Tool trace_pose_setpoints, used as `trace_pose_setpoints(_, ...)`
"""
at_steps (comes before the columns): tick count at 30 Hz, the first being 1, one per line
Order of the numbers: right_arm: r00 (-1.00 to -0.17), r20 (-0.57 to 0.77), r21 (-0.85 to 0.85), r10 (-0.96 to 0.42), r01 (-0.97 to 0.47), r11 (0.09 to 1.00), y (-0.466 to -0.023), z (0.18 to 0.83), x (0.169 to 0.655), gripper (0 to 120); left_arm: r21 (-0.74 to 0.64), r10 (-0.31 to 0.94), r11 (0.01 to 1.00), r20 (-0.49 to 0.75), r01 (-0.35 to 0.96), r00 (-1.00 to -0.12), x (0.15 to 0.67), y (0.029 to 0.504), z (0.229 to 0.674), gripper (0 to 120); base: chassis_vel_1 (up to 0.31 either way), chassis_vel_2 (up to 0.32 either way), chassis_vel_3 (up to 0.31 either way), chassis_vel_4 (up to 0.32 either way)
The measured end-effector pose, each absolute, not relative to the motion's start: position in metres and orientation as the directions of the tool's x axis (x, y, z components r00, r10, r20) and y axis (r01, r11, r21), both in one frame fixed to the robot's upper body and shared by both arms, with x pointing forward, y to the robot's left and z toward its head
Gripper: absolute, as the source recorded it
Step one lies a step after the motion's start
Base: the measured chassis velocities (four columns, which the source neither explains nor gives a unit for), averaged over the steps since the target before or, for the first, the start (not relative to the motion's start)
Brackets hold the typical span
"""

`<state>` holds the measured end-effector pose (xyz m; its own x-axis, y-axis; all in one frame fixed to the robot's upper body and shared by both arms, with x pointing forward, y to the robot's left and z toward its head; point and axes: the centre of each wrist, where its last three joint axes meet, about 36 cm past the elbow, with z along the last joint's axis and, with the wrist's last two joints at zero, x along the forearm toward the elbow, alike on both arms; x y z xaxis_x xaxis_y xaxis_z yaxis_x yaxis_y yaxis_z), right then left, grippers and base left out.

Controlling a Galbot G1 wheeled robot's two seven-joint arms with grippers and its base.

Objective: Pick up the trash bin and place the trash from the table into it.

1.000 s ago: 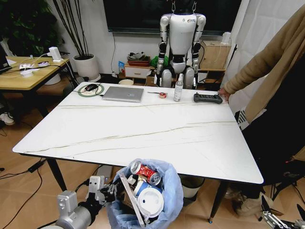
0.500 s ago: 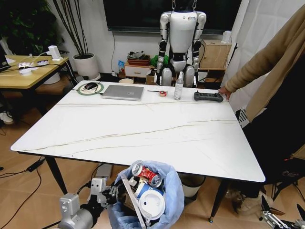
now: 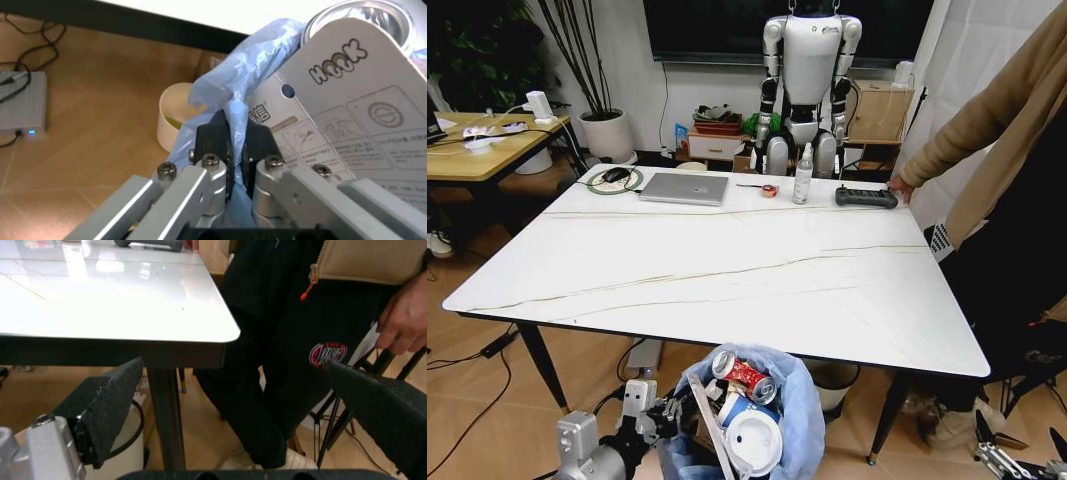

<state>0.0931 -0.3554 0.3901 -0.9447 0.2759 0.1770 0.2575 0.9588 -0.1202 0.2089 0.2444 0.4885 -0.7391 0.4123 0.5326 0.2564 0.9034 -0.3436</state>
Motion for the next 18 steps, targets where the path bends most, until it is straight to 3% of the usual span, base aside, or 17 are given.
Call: trace_pose_setpoints(18, -0.945, 0.177, -0.12, 0.276, 0.258, 0.959, -0.3554, 0.3901, 0.0931, 100, -0.328, 0.392, 0.913, 0.543, 0.242, -0.743, 0.2135, 0.249, 0.482, 0, 0.0, 0.0, 0.0, 0.0)
